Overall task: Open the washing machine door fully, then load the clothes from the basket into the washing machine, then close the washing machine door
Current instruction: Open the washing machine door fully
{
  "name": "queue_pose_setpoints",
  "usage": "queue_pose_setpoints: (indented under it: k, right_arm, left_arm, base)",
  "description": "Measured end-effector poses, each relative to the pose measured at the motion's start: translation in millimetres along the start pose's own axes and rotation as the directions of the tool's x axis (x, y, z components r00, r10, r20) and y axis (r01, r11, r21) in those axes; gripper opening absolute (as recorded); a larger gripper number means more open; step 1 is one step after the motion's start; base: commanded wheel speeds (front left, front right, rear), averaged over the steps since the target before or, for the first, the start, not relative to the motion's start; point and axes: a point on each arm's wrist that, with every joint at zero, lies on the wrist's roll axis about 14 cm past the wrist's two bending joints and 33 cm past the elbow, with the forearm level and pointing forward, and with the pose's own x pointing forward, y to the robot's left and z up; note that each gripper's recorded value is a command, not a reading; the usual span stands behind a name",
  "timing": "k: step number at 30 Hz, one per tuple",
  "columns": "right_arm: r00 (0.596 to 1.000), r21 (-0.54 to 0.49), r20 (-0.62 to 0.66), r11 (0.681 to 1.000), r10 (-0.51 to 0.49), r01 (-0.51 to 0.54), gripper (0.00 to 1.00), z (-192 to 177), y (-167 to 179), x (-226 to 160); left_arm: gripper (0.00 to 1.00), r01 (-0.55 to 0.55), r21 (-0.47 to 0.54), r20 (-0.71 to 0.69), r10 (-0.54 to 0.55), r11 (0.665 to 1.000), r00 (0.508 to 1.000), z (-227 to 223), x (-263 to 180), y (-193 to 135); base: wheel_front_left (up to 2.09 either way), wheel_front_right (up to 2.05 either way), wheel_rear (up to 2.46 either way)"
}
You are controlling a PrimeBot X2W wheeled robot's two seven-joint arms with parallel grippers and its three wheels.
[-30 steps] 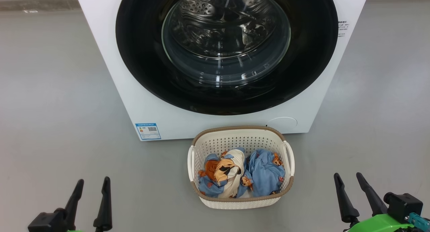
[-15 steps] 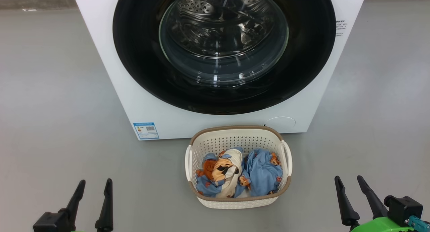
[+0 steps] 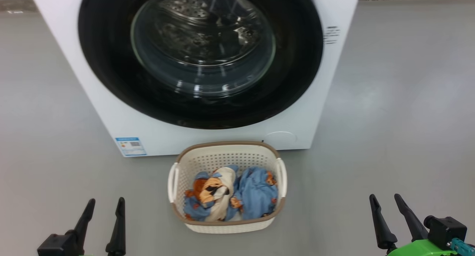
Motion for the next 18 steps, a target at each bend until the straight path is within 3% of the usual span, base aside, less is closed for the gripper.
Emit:
queue_pose_setpoints:
  k: [11, 18]
  right_arm:
    - [1.000, 0.000, 0.003, 1.000, -0.004, 0.004, 1.00, 1.2, -1.4, -1.3]
    - [1.000, 0.012, 0.010, 1.000, -0.008, 0.008, 1.00, 3.1, -2.4, -1.6]
  left_arm:
    - [1.00, 0.010, -0.031, 0.005, -0.010, 0.999, 1.000, 0.8, 1.3, -5.2]
    - [1.00, 0.014, -0.065, 0.018, -0.013, 0.998, 1.000, 3.9, 2.2, -7.6]
  base:
    - [1.19, 1.19, -2.38]
    - [0.69, 0.69, -1.39]
